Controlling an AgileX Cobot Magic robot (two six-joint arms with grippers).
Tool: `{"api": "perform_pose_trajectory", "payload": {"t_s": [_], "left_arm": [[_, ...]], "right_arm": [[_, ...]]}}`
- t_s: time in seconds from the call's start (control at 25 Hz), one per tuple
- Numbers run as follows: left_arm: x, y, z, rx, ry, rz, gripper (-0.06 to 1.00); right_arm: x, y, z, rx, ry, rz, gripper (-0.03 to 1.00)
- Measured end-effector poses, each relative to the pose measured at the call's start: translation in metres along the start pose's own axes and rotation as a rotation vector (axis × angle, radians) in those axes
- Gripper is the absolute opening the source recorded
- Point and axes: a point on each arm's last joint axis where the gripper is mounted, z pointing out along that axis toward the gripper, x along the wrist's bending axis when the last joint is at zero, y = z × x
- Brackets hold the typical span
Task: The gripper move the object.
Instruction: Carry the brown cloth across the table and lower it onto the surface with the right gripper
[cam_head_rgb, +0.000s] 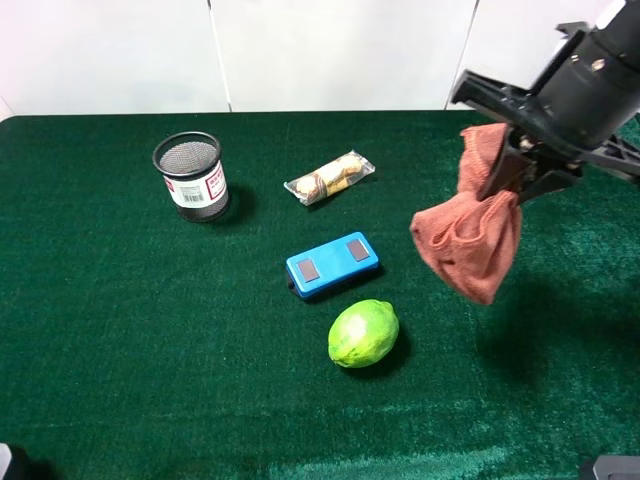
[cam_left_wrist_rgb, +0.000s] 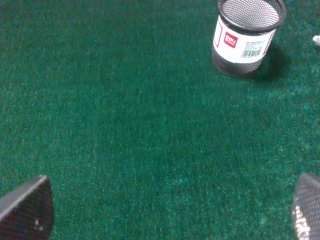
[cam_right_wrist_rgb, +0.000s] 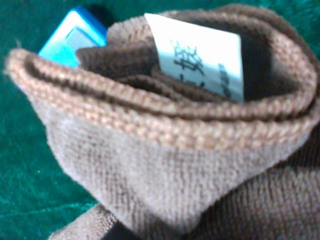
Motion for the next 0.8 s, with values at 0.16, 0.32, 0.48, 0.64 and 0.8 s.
{"api": "perform_pose_trajectory", "payload": {"t_s": [0.16,0.32,0.48,0.64,0.8], "left_arm": [[0.000,0.000,0.000,0.000,0.000,0.000,0.96],[0.000,0.000,0.000,0.000,0.000,0.000,0.96],[0.000,0.000,0.000,0.000,0.000,0.000,0.96],[0.000,0.000,0.000,0.000,0.000,0.000,0.96],[0.000,0.000,0.000,0.000,0.000,0.000,0.96]], "right_arm": [[0.025,-0.005,-0.014,-0.042,0.028,-0.079,0.07],[0.051,-0.009,-0.037,-0.118,0.056,-0.149,0.07],[0.068,-0.015,-0.051,-0.150,0.066,-0.201,0.07],[0.088,-0.014,-0.047,-0.126,0.039,-0.249,0.07],[0.117,-0.011,-0.037,-0.136,0.027,-0.317,0.07]]}}
